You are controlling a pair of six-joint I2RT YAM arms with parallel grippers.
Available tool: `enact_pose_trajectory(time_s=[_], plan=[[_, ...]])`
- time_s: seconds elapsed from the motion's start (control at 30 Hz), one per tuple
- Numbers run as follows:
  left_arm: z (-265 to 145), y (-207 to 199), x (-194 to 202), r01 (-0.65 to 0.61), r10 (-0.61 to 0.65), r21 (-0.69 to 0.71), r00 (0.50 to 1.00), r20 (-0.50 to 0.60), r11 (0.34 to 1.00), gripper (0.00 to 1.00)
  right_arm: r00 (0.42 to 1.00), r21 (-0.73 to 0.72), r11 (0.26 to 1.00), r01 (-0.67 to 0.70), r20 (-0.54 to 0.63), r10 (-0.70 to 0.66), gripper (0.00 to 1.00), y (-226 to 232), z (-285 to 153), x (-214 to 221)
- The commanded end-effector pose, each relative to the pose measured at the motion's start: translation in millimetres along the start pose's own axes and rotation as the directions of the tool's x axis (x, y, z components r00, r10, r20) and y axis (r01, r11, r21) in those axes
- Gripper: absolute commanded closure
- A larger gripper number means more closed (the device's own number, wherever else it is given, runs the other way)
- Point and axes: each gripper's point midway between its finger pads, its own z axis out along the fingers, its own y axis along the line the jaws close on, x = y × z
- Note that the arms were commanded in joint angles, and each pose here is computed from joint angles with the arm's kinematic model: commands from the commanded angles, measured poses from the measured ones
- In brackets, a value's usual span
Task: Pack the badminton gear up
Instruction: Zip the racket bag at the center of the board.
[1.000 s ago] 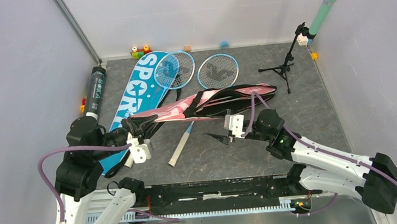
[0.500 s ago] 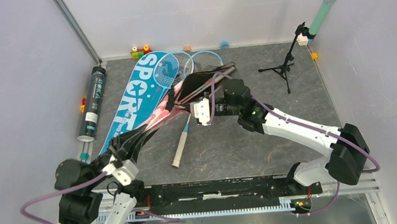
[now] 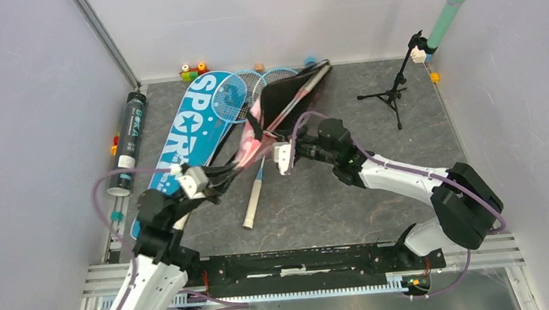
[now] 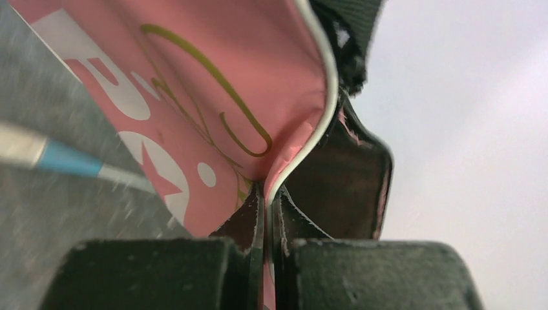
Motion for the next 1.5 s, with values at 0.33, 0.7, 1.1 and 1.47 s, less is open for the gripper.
enact_pose_trajectory(time_s=[0.33, 0.7, 1.1, 1.47], plan=[[5.6, -42.3, 157.6, 0.367, -0.515, -0.394, 0.763, -0.391, 0.843, 0.0, 0.991, 0.12, 0.985, -0.127, 0.066, 0.119, 1.0, 55.7, -56.8, 25.2], [17.7, -51.4, 173.9, 0.136, -0.324, -0.338, 0.734, -0.597, 0.931, 0.15, 0.95, 0.036, 0.956, -0.291, 0.132, 0.284, 1.0, 50.4, -88.0, 34.9], [35.9, -73.4, 186.1, 0.113, -0.208, -0.183, 0.717, -0.665, 0.977, 0.98, 0.683, 0.144, 0.682, -0.717, -0.051, 0.729, 0.44, 56.8, -109.5, 68.2], [36.8, -97.5, 189.9, 0.076, -0.097, -0.06, 0.724, -0.683, 0.995, 0.98, 0.407, 0.201, 0.404, -0.893, -0.024, 0.913, 0.07, 47.2, -134.4, 49.4]])
